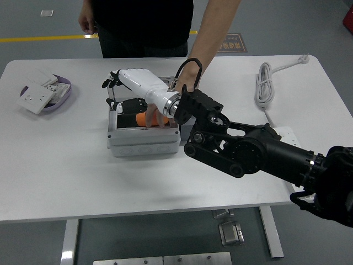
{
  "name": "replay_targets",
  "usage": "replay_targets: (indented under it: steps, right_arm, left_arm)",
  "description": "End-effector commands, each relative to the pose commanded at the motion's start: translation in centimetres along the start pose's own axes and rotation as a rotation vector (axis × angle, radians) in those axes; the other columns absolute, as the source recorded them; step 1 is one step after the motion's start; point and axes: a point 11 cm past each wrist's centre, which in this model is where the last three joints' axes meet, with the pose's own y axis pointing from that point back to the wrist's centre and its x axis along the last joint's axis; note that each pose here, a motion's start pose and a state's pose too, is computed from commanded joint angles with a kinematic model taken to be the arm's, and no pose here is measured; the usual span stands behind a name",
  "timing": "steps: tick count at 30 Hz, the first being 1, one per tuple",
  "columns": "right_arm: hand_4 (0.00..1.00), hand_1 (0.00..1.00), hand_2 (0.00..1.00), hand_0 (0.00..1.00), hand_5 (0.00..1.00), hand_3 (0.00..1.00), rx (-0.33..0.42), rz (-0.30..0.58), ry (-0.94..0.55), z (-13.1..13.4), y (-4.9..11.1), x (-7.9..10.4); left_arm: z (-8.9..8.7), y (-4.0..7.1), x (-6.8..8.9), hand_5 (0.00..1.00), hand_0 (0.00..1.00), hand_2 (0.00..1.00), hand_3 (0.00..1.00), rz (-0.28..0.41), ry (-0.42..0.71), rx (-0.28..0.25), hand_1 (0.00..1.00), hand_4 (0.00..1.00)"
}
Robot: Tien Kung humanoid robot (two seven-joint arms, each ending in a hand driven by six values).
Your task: Pick up the cylinder from the cube,place it in the box,flap close box
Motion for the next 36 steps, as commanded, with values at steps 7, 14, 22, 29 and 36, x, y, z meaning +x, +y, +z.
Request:
replay_targets:
  steps: [7,14,22,29,36]
  right_arm:
    - [0.574,0.699,0.695,0.798,0.298,0.691,-0.101,0.054,-0.025,3.6,-0.7,2.6]
    - [0.569,0.706,0.697,0.796,0.289,0.694,-0.213,0.056,-0.047,7.7,-0.4,2.9]
    - [0.569,0.705,0.699,0.795,0.288,0.695,-0.259,0.033,-0.056,9.4,0.3,1.6]
    - [0.57,0.707,0.7,0.795,0.289,0.696,-0.231,0.012,-0.061,8.4,0.3,0.5]
    - [0.569,0.707,0.7,0.795,0.287,0.695,-0.172,-0.018,-0.067,6.2,0.5,-1.0]
  left_arm:
    - [0.1,0.0,0.0,0.324,0.578,0.561,0.591,0.0,-0.003,0.001,0.605,0.578]
    - [0.5,0.0,0.1,0.321,0.578,0.561,0.591,0.0,-0.008,-0.008,0.605,0.574]
    - [0.8,0.0,0.0,0.321,0.578,0.56,0.59,-0.003,-0.01,-0.015,0.606,0.574]
    - [0.7,0.0,0.0,0.32,0.578,0.56,0.59,-0.002,-0.008,-0.014,0.605,0.573]
    - [0.5,0.0,-0.1,0.319,0.578,0.56,0.59,-0.004,-0.005,-0.013,0.605,0.572]
